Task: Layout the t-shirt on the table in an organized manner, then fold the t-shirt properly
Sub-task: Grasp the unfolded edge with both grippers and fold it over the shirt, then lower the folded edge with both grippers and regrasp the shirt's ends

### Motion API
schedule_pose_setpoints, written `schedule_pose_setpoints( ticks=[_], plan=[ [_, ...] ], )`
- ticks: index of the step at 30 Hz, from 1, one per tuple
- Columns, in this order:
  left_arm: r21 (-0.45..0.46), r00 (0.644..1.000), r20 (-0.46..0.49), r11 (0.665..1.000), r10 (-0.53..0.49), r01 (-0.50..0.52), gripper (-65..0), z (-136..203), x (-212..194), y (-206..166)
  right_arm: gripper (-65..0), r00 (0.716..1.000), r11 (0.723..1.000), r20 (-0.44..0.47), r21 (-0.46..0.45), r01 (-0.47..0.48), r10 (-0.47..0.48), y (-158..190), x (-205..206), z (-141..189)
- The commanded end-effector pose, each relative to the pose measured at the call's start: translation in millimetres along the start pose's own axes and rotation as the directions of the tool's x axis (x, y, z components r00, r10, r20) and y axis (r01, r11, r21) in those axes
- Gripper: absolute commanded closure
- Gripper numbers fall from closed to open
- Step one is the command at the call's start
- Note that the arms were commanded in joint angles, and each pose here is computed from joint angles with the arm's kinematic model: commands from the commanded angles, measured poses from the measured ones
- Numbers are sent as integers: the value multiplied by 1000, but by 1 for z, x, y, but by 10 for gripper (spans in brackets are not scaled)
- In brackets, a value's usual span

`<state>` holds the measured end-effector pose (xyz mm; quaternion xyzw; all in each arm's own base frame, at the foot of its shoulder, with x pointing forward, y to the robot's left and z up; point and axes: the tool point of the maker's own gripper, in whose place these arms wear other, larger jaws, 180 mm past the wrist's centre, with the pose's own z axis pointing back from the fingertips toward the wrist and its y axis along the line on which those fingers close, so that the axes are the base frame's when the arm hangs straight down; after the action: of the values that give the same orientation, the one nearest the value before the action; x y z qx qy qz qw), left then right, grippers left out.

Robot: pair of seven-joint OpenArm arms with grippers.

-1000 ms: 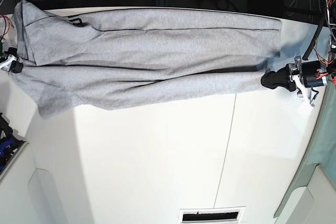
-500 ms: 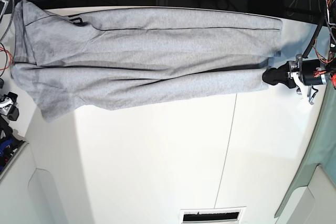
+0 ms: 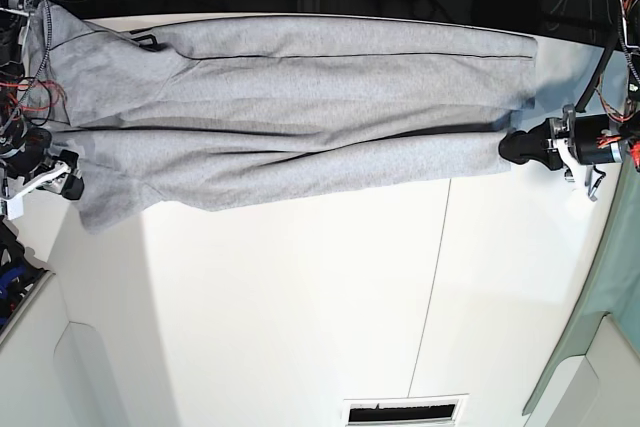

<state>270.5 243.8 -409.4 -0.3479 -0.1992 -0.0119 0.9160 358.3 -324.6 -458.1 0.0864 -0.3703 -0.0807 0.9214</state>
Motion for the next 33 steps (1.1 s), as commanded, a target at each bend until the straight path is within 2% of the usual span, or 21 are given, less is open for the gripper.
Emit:
schedule_pose_setpoints(
  ticks=[1,4,5,9,11,18,22,25,28,33],
  plan=[
    [2,999,41,999,-33,33,0,10,17,-2,-375,999,1000,38,6,-19,19,-2,20,4],
    [2,999,41,999,-33,33,0,10,17,-2,-372,999,999,39,16,-39,38,3,25,6],
    [2,999,42,999,-33,33,0,10,17,-2,-352,998,999,30,18,-47,46,4,26,6],
    [1,999,43,999,-33,33,0,10,17,-2,-119,996,996,-31,24,-81,82,9,26,10],
    [1,999,43,999,-33,33,0,10,18,-2,0,995,995,-27,26,-92,93,11,30,11],
    [-23,998,45,999,-31,32,0,17,21,-6,0,991,991,35,39,-130,129,21,55,18],
    [18,997,9,997,-79,79,0,38,24,-2,0,992,988,48,94,-122,118,37,65,31],
    [32,992,-7,991,-128,128,0,57,27,-5,0,990,984,23,112,-141,139,43,54,47],
    [12,983,-46,984,-177,177,0,68,22,-17,0,988,983,67,111,-144,137,42,49,69],
    [15,953,-166,966,-252,258,0,76,-6,-27,0,985,988,119,80,-136,126,29,38,109]
  ],
)
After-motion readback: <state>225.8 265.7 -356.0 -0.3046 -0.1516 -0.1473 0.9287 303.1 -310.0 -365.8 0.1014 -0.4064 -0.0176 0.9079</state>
